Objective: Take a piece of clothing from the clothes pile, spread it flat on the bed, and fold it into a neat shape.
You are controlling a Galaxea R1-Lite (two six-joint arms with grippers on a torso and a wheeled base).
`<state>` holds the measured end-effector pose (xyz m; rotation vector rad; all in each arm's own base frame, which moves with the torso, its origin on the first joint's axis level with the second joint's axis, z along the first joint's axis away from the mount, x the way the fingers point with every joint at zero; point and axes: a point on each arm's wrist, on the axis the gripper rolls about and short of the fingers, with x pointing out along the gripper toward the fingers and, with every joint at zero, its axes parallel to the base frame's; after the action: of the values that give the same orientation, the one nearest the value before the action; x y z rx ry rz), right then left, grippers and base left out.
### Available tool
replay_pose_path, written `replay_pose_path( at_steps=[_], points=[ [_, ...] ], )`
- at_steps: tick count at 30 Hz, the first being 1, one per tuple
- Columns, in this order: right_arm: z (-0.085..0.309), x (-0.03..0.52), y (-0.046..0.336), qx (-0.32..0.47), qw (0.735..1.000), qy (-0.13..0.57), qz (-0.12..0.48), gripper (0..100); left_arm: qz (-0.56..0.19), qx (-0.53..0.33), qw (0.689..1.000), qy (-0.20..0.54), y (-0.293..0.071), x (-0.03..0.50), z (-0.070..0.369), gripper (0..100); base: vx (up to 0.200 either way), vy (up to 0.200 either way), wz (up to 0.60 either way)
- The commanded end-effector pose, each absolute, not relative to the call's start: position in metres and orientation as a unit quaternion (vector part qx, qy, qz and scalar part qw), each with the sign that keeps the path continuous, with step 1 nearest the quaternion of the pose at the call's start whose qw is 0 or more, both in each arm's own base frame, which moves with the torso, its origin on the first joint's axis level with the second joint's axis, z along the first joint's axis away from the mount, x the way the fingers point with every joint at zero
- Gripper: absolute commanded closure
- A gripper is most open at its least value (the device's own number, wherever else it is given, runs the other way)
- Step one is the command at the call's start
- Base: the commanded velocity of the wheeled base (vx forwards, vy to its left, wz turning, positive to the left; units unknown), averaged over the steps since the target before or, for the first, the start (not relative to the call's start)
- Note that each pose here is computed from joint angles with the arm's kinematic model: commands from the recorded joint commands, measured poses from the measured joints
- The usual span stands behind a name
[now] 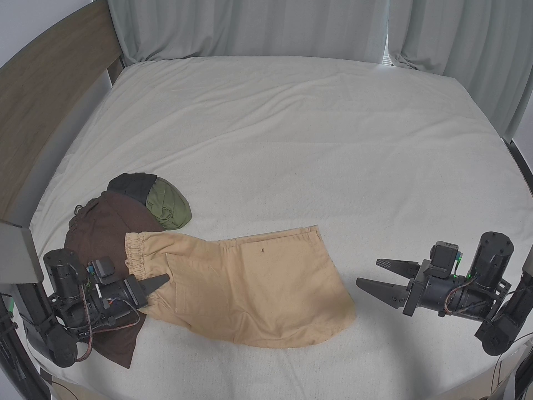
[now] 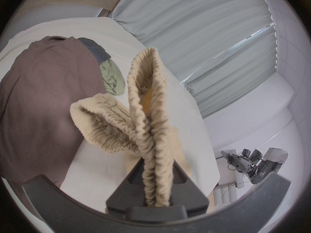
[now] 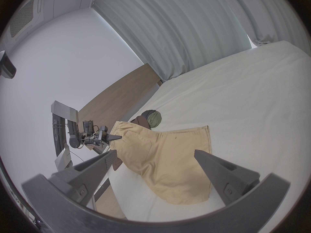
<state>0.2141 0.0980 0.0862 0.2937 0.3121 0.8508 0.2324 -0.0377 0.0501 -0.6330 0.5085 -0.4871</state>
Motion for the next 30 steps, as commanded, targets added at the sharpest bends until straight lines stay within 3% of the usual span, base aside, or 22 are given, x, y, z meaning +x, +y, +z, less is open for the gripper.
replay_pose_path(
  at_steps=[1,10,30],
  points=[
    [0.088,0.214,0.098,0.141,0.889,0.147,0.410,0,-0.262,-0.292,0.890,0.231,-0.058,0.235,0.057,100,0.000,0.000,0.00],
    [0.088,0.214,0.098,0.142,0.889,0.147,0.410,0,-0.309,-0.301,0.872,0.232,-0.086,0.239,0.062,100,0.000,0.000,0.00],
    [0.091,0.217,0.095,0.143,0.893,0.138,0.405,0,-0.322,-0.287,0.874,0.224,-0.132,0.258,0.050,100,0.000,0.000,0.00]
  ],
)
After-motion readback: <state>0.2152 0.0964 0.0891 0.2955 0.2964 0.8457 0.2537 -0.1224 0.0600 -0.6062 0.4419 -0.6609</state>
